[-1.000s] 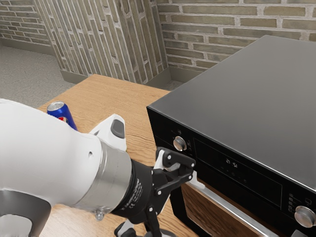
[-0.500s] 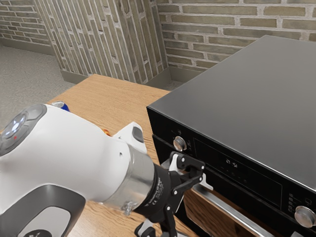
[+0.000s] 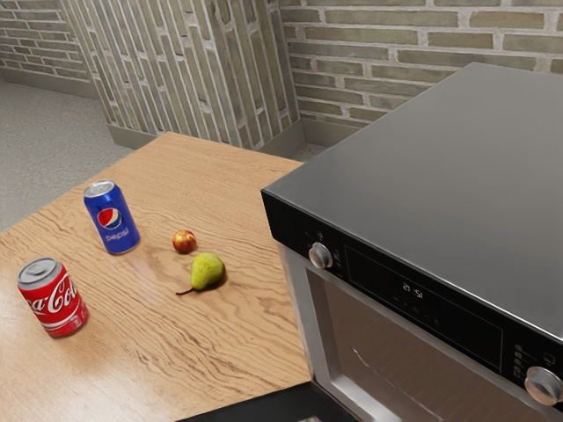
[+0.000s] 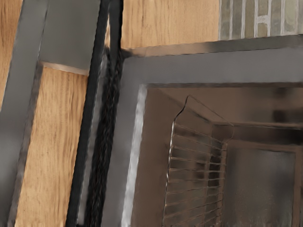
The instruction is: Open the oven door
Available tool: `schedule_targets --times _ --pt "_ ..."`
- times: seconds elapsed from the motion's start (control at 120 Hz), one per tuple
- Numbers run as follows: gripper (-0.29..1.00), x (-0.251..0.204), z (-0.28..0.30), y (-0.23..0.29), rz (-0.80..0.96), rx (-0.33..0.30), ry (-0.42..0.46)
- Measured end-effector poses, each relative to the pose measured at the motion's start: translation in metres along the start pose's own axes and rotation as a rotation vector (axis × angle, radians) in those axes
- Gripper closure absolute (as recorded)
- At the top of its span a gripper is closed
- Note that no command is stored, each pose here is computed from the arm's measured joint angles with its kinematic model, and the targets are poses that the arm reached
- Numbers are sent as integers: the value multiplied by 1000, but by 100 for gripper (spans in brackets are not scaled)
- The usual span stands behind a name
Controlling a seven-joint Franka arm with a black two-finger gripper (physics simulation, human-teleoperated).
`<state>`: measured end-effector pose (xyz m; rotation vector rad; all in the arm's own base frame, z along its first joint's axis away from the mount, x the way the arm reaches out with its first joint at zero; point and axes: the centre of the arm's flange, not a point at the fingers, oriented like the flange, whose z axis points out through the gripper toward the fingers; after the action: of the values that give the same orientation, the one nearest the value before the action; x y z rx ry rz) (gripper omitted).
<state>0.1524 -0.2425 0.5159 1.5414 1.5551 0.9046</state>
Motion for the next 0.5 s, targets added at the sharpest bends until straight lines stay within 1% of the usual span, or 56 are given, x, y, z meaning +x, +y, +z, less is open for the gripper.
schedule_targets --times 0.083,0.133,0.175,0.208,0.233,0.267,0.283,0.317,0.35,0.375,0.442,0.5 --pt "0 0 1 -4 17 48 -9" --pt "0 -8 -29 32 47 94 -56" --pt "1 -29 -77 99 129 123 -79" --pt "1 -28 -109 167 180 135 -59" --pt "1 -10 -130 231 191 143 -39" --pt "1 41 -137 306 171 178 -4" --pt "1 70 -129 334 157 211 17" --pt "0 129 -99 370 125 306 45" --pt "0 179 -68 384 100 404 60" --pt "0 207 -49 387 88 471 73" --pt "0 255 -3 381 86 631 90" --pt "0 275 38 367 107 760 78"
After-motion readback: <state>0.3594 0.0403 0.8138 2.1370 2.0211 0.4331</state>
